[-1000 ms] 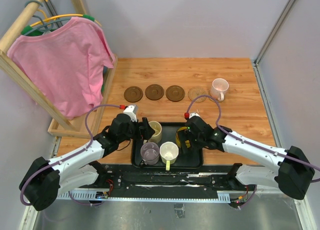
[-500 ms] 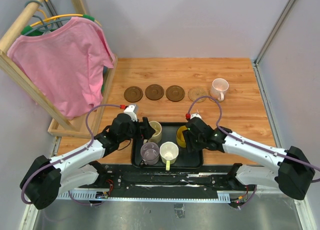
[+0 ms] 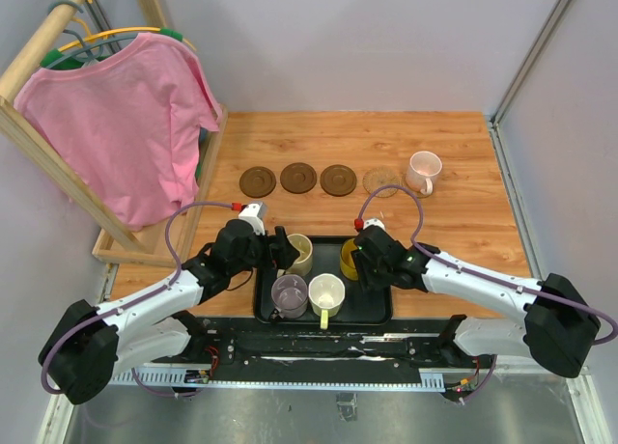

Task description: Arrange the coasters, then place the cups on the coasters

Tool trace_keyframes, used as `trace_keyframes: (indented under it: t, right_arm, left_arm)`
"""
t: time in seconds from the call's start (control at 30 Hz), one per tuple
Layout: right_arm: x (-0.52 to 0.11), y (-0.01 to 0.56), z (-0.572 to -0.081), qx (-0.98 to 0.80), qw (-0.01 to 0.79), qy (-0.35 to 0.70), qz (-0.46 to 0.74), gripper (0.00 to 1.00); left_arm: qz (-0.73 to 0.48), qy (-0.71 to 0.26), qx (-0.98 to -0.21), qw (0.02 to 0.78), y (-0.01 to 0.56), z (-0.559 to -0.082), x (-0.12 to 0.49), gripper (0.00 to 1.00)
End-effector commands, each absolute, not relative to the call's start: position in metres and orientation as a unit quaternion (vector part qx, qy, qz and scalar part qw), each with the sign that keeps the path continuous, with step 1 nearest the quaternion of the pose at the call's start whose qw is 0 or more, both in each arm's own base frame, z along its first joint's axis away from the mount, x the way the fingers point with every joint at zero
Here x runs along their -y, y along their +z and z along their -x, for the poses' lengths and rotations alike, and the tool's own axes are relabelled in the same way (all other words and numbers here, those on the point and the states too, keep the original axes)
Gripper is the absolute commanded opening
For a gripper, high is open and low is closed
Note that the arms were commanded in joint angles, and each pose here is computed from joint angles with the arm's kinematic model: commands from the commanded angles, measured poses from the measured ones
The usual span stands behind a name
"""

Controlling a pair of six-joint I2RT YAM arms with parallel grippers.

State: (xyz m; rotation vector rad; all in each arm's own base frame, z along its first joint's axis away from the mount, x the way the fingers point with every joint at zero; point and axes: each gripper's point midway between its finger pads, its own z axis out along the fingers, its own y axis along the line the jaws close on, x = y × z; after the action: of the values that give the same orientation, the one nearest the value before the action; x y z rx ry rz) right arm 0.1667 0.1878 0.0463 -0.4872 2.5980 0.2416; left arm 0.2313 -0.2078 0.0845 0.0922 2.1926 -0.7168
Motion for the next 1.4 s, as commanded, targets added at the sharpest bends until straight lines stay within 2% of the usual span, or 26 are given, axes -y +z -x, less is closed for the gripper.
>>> trace_keyframes:
  t: [0.0,0.27,0.53,0.9,1.0,1.07,1.37]
  right_arm:
    - [-0.186,0.049,-0.172,-0.944,0.265,0.078,0.180,0.47]
    - [-0.190,0.045,-0.176,-0.943,0.272,0.080,0.176,0.46]
    - [-0.192,0.042,-0.177,-0.943,0.266,0.077,0.183,0.40]
    - [-0.192,0.043,-0.179,-0.943,0.269,0.074,0.184,0.23]
    - [-0.193,0.044,-0.180,-0.942,0.271,0.076,0.185,0.07]
    - [-0.193,0.044,-0.180,-0.941,0.271,0.077,0.186,0.01]
    - [-0.194,0.048,-0.182,-0.932,0.285,0.081,0.210,0.01]
  left_arm:
    - [-0.035,-0.284,-0.863,0.416,0.085,-0.234,0.208,1.00]
    - [-0.035,-0.283,-0.864,0.414,0.084,-0.234,0.209,1.00]
    - [-0.034,-0.281,-0.864,0.415,0.084,-0.234,0.208,1.00]
    - [-0.035,-0.279,-0.866,0.413,0.082,-0.235,0.208,1.00]
    - [-0.036,-0.280,-0.866,0.413,0.082,-0.235,0.208,1.00]
    - [-0.035,-0.279,-0.866,0.413,0.082,-0.235,0.208,1.00]
    - [-0.032,-0.277,-0.866,0.414,0.080,-0.235,0.206,1.00]
